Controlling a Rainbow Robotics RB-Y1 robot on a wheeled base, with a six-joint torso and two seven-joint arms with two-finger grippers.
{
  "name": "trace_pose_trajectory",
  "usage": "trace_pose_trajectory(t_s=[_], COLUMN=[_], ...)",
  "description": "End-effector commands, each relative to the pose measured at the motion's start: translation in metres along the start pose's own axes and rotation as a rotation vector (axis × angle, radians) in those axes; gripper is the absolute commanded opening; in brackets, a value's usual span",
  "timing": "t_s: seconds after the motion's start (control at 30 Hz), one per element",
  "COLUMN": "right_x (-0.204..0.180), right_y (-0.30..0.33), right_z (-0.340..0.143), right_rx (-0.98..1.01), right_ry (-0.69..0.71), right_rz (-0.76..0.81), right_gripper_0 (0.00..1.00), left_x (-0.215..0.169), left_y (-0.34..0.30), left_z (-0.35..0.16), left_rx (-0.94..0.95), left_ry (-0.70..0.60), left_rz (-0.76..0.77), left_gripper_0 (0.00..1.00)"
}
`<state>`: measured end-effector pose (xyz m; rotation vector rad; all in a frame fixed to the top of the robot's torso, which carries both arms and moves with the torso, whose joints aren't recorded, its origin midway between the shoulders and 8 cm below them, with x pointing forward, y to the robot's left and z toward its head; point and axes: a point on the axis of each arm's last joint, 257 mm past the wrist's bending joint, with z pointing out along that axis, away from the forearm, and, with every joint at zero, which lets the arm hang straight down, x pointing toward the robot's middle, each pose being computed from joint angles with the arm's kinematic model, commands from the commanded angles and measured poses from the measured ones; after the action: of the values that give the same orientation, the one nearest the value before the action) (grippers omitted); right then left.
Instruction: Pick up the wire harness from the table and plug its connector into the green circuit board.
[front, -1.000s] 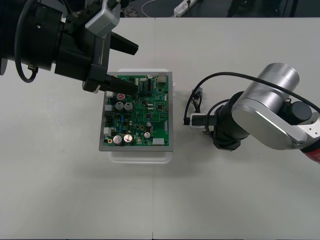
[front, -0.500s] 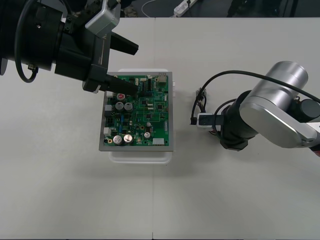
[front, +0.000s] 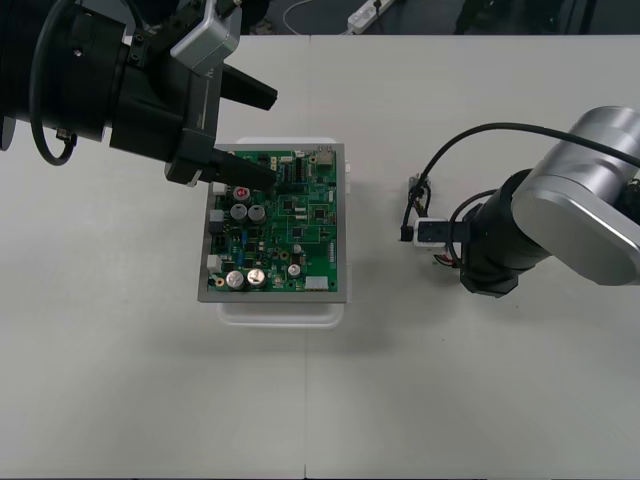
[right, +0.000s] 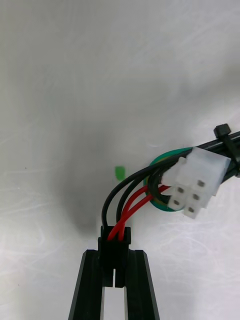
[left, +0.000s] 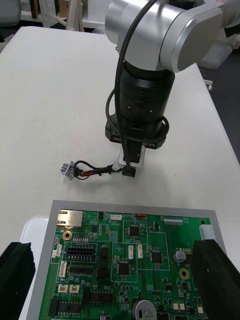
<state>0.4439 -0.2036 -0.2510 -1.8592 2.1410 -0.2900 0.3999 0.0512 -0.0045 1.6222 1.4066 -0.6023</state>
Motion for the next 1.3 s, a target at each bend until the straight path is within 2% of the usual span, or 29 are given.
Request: trace_pose_trajectory(t_s=[0.03,0.27,0.5,0.57,0.6,0.67,1.0,1.3], right_x=[-0.011,-0.031,-0.050,-0.051,-0.049,-0.048,-0.033,-0.036], right_y=[-0.024,-0.012,-0.016,-0.014,-0.014,-0.015,-0.023,-0.021], right_z=[-0.034,-0.048,-0.074,-0.078,-0.079,-0.081,-0.090,-0.102], right_rx=[0.041,-0.022,-0.004,-0.019,-0.022,-0.022,-0.005,-0.012], right_ry=[-0.067,-0.158,-0.241,-0.255,-0.258,-0.259,-0.247,-0.275], right_rz=[0.022,0.036,0.020,0.026,0.024,0.024,0.028,0.021], right_gripper_0=[0.00,0.00,0.00,0.00,0.00,0.00,0.00,0.00], left_x=[-0.034,-0.034,-0.034,-0.034,-0.005,0.001,-0.003,-0.010], left_y=[0.004,0.004,0.004,0.004,-0.006,-0.007,-0.006,-0.007], left_z=[0.003,0.003,0.003,0.003,0.016,0.018,0.014,0.006], left_rx=[-0.023,-0.023,-0.023,-0.023,0.012,0.018,0.033,0.045], left_ry=[-0.055,-0.055,-0.055,-0.055,-0.029,-0.030,-0.057,-0.072], left_rz=[0.111,0.111,0.111,0.111,0.041,0.017,-0.008,-0.005], left_gripper_0=[0.91,0.92,0.92,0.92,0.91,0.91,0.91,0.91])
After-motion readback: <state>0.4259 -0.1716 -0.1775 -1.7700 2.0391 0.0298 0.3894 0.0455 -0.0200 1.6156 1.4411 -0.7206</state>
